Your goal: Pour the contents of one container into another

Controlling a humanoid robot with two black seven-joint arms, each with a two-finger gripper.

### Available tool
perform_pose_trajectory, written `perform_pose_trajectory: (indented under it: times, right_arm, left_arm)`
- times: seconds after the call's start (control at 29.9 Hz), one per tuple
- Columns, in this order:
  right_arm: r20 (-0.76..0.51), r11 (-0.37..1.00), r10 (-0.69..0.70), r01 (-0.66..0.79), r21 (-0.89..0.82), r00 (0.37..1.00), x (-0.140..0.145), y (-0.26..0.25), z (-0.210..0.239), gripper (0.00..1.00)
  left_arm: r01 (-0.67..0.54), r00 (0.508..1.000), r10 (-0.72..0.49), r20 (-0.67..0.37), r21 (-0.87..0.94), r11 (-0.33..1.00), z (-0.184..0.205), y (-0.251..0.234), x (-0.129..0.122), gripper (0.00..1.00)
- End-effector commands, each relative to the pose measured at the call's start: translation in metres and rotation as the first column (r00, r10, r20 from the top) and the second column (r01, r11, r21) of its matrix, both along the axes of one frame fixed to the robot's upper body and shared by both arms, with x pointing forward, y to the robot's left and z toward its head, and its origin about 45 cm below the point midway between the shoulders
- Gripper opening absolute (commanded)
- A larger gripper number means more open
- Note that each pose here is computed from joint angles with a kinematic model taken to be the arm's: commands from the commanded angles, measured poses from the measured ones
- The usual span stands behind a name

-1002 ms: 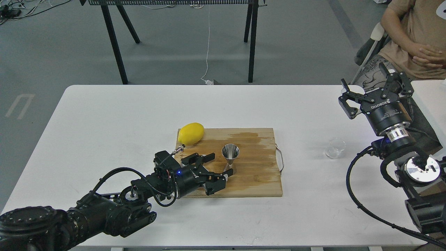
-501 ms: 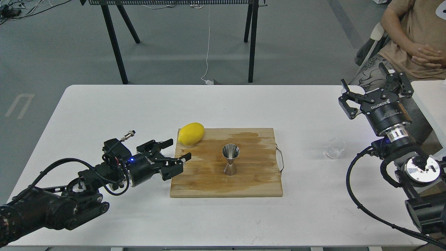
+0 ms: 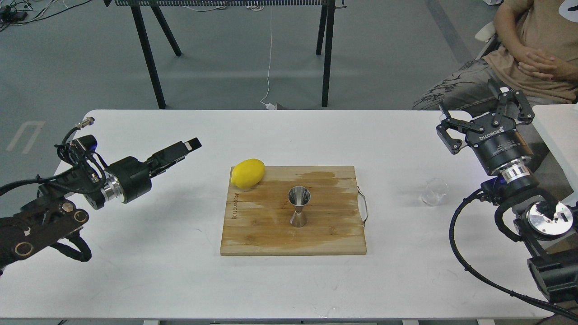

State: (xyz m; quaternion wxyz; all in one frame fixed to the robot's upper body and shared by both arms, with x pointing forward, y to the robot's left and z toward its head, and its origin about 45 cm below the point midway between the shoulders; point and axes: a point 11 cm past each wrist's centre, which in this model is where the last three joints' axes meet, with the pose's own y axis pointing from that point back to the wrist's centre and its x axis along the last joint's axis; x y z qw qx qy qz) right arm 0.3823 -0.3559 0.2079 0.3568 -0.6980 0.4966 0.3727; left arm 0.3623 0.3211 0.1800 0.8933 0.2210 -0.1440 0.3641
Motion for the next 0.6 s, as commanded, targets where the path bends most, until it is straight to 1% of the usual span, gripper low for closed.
perform_pose_trajectory:
  times: [0.0, 0.1, 0.17, 0.23, 0.33, 0.4, 0.47, 0.57]
  right_arm:
    - [0.010, 1.000, 0.029, -0.029, 0.002, 1.000, -0.003, 0.006, 0.005, 0.99]
    - [0.038, 0.999, 0.038, -0.039, 0.032, 0.999, -0.006, 0.010, 0.014, 0.99]
    - [0.057, 0.992, 0.033, -0.040, 0.119, 0.998, -0.009, 0.012, 0.021, 0.99]
    - [0.064, 0.975, 0.031, -0.044, 0.219, 0.997, -0.014, 0.015, 0.030, 0.99]
    - [-0.101, 0.965, 0.008, 0.019, 0.263, 0.995, -0.015, 0.014, 0.032, 0.99]
    - [-0.213, 0.955, -0.022, 0.084, 0.286, 0.977, -0.017, 0.011, 0.031, 0.99]
    - [-0.323, 0.943, -0.062, 0.161, 0.290, 0.944, -0.023, 0.001, 0.027, 0.99]
    - [-0.474, 0.936, -0.101, 0.246, 0.253, 0.875, -0.030, -0.005, 0.022, 0.99]
  left_arm:
    - [-0.027, 0.993, 0.004, -0.119, -0.193, 0.981, 0.023, 0.020, 0.001, 0.94]
    - [-0.161, 0.985, 0.130, -0.117, -0.308, 0.938, 0.043, 0.050, 0.010, 0.94]
    - [-0.268, 0.963, 0.231, -0.136, -0.424, 0.865, 0.053, 0.071, 0.018, 0.95]
    - [-0.349, 0.937, 0.309, -0.165, -0.511, 0.785, 0.059, 0.090, 0.021, 0.95]
    - [-0.419, 0.904, 0.383, -0.190, -0.569, 0.708, 0.061, 0.111, 0.023, 0.95]
    - [-0.438, 0.893, 0.405, -0.197, -0.589, 0.679, 0.063, 0.117, 0.024, 0.95]
    - [-0.452, 0.884, 0.420, -0.206, -0.609, 0.652, 0.065, 0.122, 0.023, 0.95]
    - [-0.469, 0.872, 0.435, -0.225, -0.639, 0.609, 0.065, 0.126, 0.022, 0.96]
